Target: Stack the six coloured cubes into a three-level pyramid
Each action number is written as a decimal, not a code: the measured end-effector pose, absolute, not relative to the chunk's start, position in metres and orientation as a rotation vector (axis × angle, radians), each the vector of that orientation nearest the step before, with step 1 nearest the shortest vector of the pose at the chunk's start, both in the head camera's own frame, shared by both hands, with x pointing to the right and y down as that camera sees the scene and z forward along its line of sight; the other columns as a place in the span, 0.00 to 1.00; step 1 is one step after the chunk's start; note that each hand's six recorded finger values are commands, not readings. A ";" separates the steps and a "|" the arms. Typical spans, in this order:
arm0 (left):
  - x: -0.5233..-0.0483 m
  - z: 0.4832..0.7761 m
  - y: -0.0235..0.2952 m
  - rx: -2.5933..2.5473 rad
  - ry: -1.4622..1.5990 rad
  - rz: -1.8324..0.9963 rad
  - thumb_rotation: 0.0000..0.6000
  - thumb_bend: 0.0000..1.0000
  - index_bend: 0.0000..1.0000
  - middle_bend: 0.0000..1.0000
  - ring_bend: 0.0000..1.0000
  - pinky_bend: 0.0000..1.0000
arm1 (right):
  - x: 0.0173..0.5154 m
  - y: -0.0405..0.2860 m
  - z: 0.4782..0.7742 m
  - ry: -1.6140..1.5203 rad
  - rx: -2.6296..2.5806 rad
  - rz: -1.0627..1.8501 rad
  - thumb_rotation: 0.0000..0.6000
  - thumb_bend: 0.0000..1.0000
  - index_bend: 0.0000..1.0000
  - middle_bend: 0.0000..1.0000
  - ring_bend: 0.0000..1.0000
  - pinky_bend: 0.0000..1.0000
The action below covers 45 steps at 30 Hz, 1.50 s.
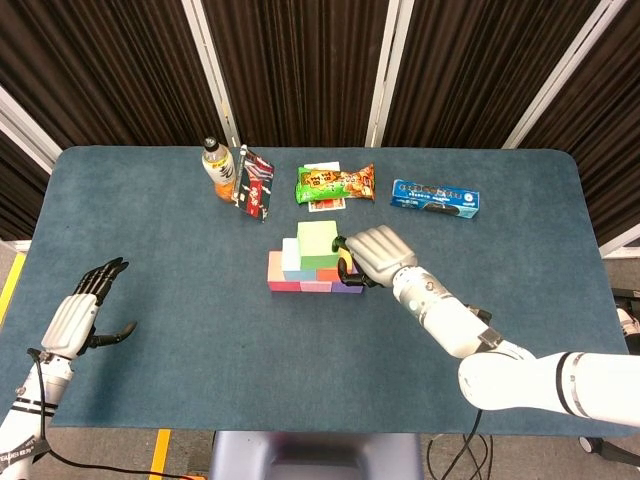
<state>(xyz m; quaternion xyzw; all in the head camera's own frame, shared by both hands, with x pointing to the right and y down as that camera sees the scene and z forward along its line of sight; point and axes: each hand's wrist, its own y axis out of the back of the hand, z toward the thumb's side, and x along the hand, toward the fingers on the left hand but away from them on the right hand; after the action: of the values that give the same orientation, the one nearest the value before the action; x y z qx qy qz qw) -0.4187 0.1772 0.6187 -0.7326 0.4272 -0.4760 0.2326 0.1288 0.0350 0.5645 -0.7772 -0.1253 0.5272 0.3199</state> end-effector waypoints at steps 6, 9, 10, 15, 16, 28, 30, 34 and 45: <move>-0.420 0.618 0.178 -2.012 1.177 -1.308 1.00 0.30 0.00 0.00 0.00 0.06 | 0.129 0.034 0.562 -0.337 -2.040 1.383 0.32 0.78 0.34 0.65 0.73 1.00; -0.419 0.619 0.178 -2.013 1.175 -1.308 1.00 0.30 0.00 0.00 0.00 0.06 | 0.129 0.035 0.560 -0.340 -2.039 1.381 0.32 0.78 0.34 0.65 0.73 1.00; -0.419 0.619 0.178 -2.013 1.173 -1.309 1.00 0.30 0.00 0.00 0.00 0.06 | 0.130 0.035 0.560 -0.341 -2.038 1.381 0.33 0.78 0.34 0.65 0.73 1.00; -0.420 0.617 0.176 -2.008 1.178 -1.303 1.00 0.30 0.00 0.00 0.00 0.06 | 0.134 0.033 0.555 -0.369 -2.039 1.378 0.32 0.78 0.34 0.65 0.73 1.00; -0.420 0.616 0.176 -2.006 1.180 -1.301 1.00 0.30 0.00 0.00 0.00 0.06 | 0.136 0.033 0.553 -0.380 -2.039 1.377 0.33 0.78 0.34 0.65 0.73 1.00; -0.434 0.606 0.168 -1.932 1.246 -1.298 1.00 0.30 0.00 0.00 0.00 0.06 | 0.223 0.039 0.539 -0.666 -1.963 1.422 0.34 0.68 0.32 0.65 0.64 0.95; -0.437 0.603 0.167 -1.898 1.250 -1.298 1.00 0.30 0.01 0.00 0.00 0.07 | 0.244 0.045 0.538 -0.747 -1.957 1.424 0.39 0.61 0.32 0.63 0.60 0.87; -0.443 0.599 0.166 -1.795 1.245 -1.308 1.00 0.30 0.02 0.00 0.00 0.07 | 0.284 0.056 0.535 -0.921 -1.915 1.399 0.51 0.61 0.32 0.53 0.46 0.64; -0.465 0.581 0.194 -1.590 1.253 -1.384 1.00 0.30 0.03 0.00 0.00 0.06 | 0.388 0.126 0.546 -1.202 -1.755 1.364 0.65 0.58 0.13 0.18 0.04 0.13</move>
<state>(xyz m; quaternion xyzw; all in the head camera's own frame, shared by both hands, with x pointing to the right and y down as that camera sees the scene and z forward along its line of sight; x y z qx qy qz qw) -0.4653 0.1943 0.5807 -0.6103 0.4808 -0.5312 0.3380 0.3876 0.1264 0.5455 -0.6619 -0.4533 0.5145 0.3028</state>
